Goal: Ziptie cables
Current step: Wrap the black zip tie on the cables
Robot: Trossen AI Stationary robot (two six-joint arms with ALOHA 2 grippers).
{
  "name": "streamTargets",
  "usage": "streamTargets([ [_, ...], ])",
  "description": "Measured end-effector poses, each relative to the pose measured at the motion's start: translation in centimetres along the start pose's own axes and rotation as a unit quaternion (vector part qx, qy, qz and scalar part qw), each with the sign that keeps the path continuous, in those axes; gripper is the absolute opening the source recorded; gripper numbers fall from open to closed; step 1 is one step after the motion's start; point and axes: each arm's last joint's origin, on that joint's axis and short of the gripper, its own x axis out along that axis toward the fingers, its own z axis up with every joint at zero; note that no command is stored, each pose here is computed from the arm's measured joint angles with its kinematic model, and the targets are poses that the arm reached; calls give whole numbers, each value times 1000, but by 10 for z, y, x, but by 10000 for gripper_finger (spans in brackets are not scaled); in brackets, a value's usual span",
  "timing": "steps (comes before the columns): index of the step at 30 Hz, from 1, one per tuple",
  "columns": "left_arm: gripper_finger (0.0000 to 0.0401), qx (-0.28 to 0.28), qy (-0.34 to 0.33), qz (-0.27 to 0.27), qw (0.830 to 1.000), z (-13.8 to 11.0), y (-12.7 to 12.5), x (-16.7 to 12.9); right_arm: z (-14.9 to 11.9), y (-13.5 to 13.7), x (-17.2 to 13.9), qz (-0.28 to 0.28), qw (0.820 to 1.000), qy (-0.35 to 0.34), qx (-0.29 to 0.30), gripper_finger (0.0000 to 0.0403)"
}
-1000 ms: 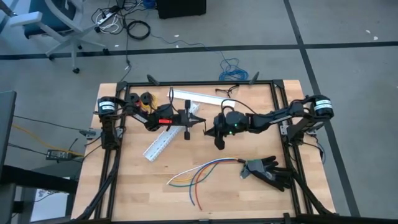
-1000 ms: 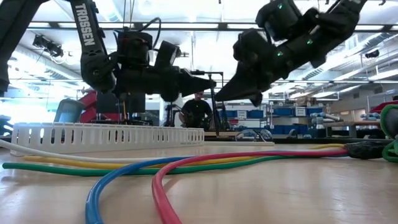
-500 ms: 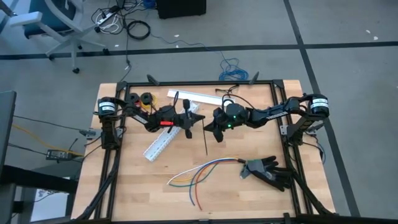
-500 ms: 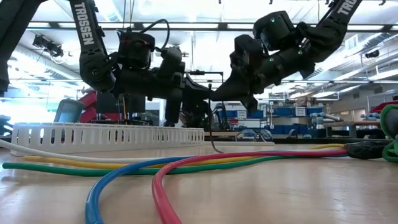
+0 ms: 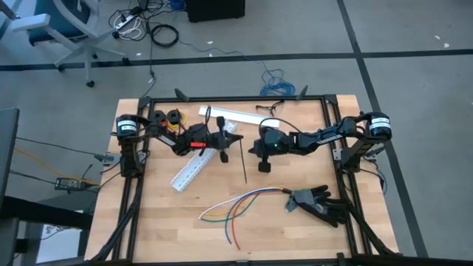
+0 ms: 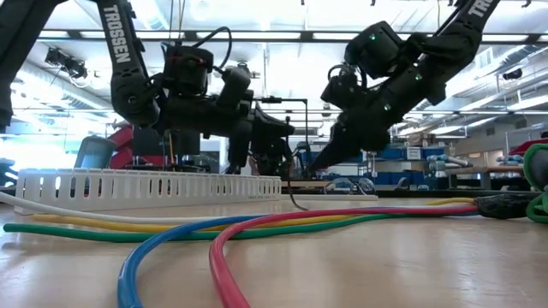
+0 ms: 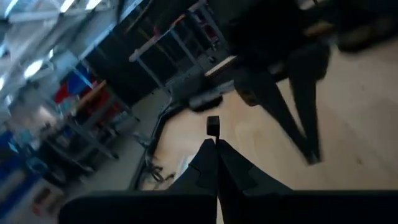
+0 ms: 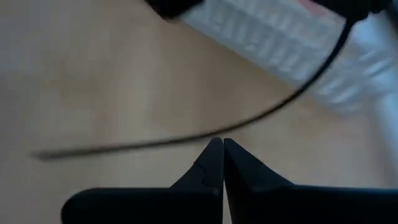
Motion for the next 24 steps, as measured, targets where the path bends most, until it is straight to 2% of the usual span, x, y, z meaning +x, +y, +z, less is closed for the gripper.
streamTargets([
  [3,0,-92,-1,10,996,-2,5,0,0,4,-1,-49,992,17,-118,0],
  [5,0,-180,-7,20,983,-4,10,-1,3,7,-1,-73,978,20,-196,0],
  [8,0,-320,-30,29,946,-5,18,-2,5,10,-2,-106,951,31,-288,0],
  [11,0,-427,-49,12,903,-5,26,-2,8,11,-3,-132,927,38,-350,0],
  [14,0,-492,-61,0,868,-5,33,1,9,13,-3,-133,907,40,-398,0],
  [20,0,-584,-64,-18,809,-8,42,2,10,16,-4,-160,868,70,-465,3],
  [24,0,-664,-40,-33,746,-15,45,1,11,23,-6,-174,846,86,-497,12],
])
